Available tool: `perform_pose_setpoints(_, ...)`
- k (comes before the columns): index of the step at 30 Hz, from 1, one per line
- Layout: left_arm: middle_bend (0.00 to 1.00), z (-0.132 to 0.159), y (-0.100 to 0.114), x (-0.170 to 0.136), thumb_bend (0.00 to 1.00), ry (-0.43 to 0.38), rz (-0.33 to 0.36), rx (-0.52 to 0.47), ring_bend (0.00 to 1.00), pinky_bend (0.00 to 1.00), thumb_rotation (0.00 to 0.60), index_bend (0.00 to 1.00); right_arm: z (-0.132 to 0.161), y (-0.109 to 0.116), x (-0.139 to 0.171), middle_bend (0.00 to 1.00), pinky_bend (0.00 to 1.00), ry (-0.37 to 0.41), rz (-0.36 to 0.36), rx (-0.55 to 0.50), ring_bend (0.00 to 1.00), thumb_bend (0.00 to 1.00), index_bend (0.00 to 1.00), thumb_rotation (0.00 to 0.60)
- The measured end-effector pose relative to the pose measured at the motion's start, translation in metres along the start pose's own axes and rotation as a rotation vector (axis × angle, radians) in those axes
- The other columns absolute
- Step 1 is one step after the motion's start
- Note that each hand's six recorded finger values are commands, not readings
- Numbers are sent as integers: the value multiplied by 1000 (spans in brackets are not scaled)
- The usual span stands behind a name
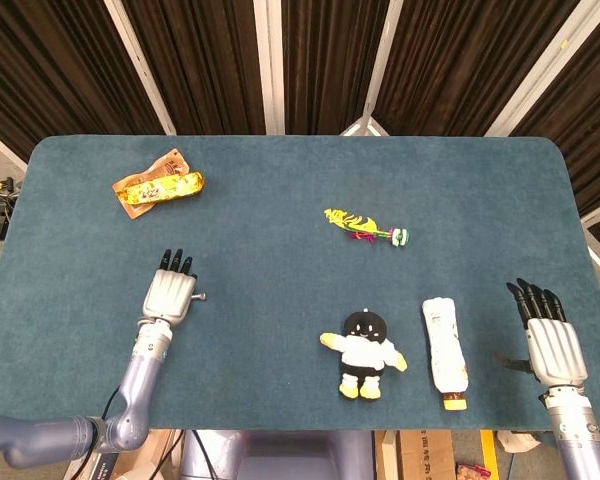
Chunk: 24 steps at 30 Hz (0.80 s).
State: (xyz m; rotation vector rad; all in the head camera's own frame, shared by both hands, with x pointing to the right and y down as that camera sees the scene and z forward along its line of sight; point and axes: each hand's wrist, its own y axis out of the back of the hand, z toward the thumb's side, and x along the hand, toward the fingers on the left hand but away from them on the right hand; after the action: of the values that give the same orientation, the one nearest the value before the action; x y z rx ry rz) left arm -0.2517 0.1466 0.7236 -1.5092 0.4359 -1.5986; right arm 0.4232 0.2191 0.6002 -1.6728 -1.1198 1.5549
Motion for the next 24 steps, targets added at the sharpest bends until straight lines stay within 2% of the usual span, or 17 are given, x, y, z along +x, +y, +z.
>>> perform_pose_setpoints(24,170,2,-2,-1,560,-2,-6,27,0,0,600,548,0,-2,0,68,0,2,12,-8,14,111,85,600)
